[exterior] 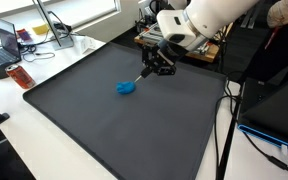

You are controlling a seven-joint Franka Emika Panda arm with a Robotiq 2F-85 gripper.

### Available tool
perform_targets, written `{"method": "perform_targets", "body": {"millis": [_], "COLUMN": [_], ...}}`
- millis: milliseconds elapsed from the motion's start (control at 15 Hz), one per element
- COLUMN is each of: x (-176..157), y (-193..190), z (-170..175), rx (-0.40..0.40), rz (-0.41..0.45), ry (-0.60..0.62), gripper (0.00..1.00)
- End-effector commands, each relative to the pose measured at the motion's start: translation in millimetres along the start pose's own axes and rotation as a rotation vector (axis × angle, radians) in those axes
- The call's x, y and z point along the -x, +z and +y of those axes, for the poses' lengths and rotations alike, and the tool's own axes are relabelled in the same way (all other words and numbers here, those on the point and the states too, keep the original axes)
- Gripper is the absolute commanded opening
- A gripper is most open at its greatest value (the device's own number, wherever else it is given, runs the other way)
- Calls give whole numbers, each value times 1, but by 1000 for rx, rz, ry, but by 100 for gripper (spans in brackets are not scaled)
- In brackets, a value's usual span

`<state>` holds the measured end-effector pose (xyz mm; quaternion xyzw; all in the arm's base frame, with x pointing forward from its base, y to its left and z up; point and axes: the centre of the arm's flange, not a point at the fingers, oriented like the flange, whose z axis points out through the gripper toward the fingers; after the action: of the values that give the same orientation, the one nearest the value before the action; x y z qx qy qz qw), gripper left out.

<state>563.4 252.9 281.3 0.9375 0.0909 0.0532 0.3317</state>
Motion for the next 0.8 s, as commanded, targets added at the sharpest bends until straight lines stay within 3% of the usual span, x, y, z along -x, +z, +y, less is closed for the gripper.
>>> {"method": "perform_targets", "body": {"millis": [0, 400, 733], "x": [-49, -80, -86], "y": [8, 36, 66], "z": [27, 90, 123], "rx": [-81, -284, -347], "rz": [-127, -268, -328], "ry": [11, 27, 63], "gripper": [3, 3, 3]}}
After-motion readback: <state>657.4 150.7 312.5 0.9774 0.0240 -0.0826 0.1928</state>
